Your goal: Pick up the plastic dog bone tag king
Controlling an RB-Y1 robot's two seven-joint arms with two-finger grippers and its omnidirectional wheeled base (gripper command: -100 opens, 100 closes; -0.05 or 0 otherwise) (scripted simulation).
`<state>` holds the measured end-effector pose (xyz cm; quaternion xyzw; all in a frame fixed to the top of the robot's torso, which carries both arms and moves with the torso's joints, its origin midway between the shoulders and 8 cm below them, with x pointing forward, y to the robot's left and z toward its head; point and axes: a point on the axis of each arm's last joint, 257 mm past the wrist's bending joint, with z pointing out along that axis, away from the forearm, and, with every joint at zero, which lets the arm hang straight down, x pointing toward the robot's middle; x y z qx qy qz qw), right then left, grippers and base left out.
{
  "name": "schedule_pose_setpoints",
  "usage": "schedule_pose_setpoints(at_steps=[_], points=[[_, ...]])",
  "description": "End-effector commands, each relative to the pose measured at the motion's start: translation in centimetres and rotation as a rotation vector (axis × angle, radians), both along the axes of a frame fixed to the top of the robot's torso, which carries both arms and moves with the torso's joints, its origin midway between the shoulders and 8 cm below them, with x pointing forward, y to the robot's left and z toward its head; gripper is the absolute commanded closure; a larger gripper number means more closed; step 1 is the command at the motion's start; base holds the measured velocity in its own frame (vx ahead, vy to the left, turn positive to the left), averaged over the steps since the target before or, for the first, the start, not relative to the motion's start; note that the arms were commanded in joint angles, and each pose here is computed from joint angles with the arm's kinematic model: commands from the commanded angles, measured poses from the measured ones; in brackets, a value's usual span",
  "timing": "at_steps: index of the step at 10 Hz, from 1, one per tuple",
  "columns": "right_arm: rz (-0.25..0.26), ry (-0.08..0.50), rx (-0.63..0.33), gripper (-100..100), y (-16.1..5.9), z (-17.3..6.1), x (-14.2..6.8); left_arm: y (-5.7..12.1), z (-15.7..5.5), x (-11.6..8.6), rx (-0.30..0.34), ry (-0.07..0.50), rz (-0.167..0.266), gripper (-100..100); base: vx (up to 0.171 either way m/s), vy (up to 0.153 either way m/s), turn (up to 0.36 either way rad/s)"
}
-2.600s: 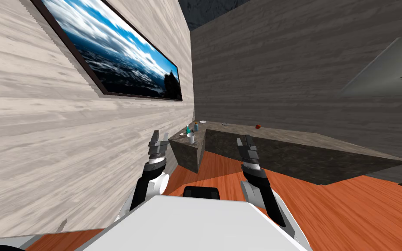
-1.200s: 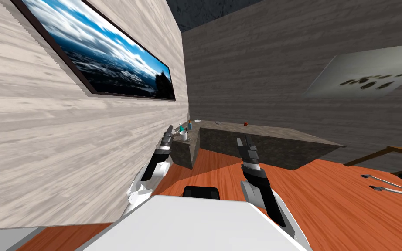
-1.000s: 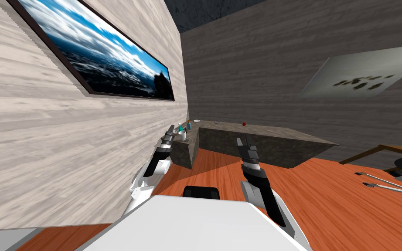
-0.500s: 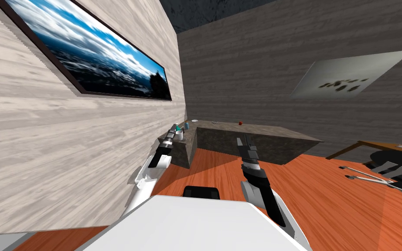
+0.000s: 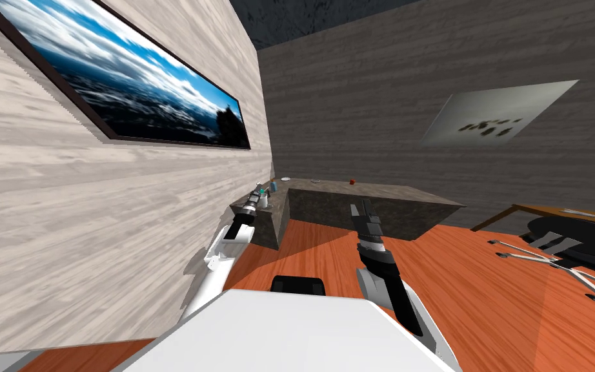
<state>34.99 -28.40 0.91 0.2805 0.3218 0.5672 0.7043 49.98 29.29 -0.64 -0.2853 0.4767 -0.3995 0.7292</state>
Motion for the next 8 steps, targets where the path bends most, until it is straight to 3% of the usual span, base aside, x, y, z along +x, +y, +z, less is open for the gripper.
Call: schedule_pose_setpoints(at_steps=[1,2,8], points=[[0.0,0.0,0.0,0,0.0,0.0,0.0,0.4,-0.6,0.8,0.003,0.037,0.02,-100,-0.01,-0.061,-0.05],[0.0,0.0,0.0,0,0.0,0.0,0.0,0.4,-0.7,0.8,0.002,0.042,0.022,-100,-0.006,-0.029,0.001],[0.0,0.0,0.0,0,0.0,0.0,0.0,3.9,-4.0,4.6,0.025,0.211,0.13,-100,-0.001,-0.061,-0.063]])
